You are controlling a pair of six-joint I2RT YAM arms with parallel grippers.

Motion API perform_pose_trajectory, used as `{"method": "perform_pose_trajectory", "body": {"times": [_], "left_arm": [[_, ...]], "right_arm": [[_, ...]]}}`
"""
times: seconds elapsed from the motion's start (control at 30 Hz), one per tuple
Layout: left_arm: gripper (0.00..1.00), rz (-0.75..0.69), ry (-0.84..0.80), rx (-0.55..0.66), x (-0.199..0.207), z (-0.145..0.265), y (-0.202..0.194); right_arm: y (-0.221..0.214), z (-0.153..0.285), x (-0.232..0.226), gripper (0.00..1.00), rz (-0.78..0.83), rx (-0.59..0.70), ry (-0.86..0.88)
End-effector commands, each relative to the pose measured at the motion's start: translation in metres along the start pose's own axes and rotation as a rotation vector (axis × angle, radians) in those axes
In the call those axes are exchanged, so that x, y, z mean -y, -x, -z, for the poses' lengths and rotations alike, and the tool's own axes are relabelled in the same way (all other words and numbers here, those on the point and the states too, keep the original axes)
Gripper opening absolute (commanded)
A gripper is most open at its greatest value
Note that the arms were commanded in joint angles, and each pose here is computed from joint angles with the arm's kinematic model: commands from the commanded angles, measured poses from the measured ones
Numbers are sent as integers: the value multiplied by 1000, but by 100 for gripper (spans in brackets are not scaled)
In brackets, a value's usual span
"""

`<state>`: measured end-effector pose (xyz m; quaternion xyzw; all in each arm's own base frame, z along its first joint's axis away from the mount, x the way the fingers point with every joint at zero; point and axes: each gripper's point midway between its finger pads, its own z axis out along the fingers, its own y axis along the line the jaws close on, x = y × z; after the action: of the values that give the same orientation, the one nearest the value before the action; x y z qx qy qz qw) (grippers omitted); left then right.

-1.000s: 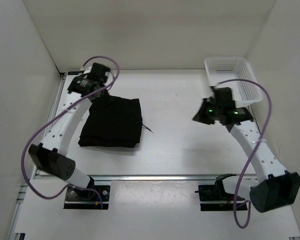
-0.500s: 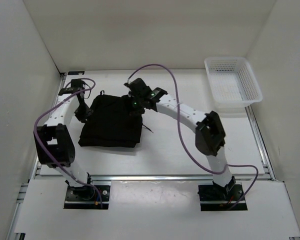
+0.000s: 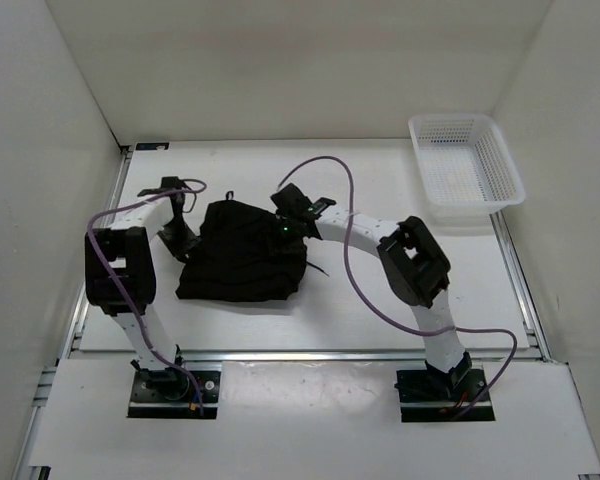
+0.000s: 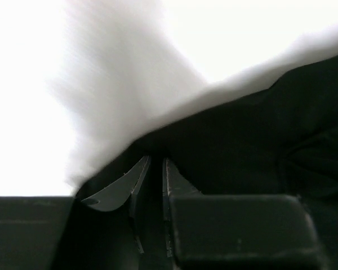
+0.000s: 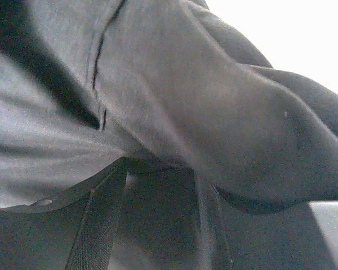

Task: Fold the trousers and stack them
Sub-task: Fold the trousers

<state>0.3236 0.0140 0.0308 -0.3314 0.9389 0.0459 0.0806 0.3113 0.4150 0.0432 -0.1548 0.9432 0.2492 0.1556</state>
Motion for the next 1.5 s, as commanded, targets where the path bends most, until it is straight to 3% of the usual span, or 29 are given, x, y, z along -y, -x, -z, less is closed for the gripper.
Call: {"method": "perform_pose_trajectory", "body": {"times": [0.0,0.17,0.3,0.37,0.47,0.5,0.63,0.67,0.73,0.9,1.0,1.17,1.3,1.37,1.47], "left_arm": [[26,-57,-70,52,20,28,-21],[26,-158,-139,54,42,48,-75],[28,-211,-173,79,55,67,-107],[29,-225,-174,119,56,87,-106],[31,-283,-234,208,80,134,-94],[31,-321,-282,254,99,158,-88],[31,-456,-357,298,152,183,-81],[29,-481,-308,277,163,165,-78],[29,-518,-317,299,189,171,-70],[29,-558,-210,229,220,107,-69],[29,-576,-159,176,218,75,-77],[28,-549,-85,113,191,42,-96],[27,-509,-120,167,178,73,-91],[33,-493,-136,223,170,104,-81],[59,-473,-151,289,163,150,-66]], "right_arm": [[-43,18,70,57,-70,-65,-238],[-75,61,102,57,-83,-48,-328],[-68,101,100,57,-62,46,-340],[-61,121,92,61,-50,96,-332],[-39,165,73,78,-25,225,-300],[-27,185,63,79,-24,283,-278],[-18,217,56,79,-34,356,-268],[-15,225,56,79,-50,378,-260],[-18,234,55,79,-59,382,-257],[-41,249,69,78,-101,375,-277],[-52,269,83,81,-130,398,-307],[-59,312,110,96,-190,493,-376],[-52,343,129,100,-209,570,-438],[-47,354,129,100,-207,598,-449],[-37,359,139,100,-229,612,-509]]}}
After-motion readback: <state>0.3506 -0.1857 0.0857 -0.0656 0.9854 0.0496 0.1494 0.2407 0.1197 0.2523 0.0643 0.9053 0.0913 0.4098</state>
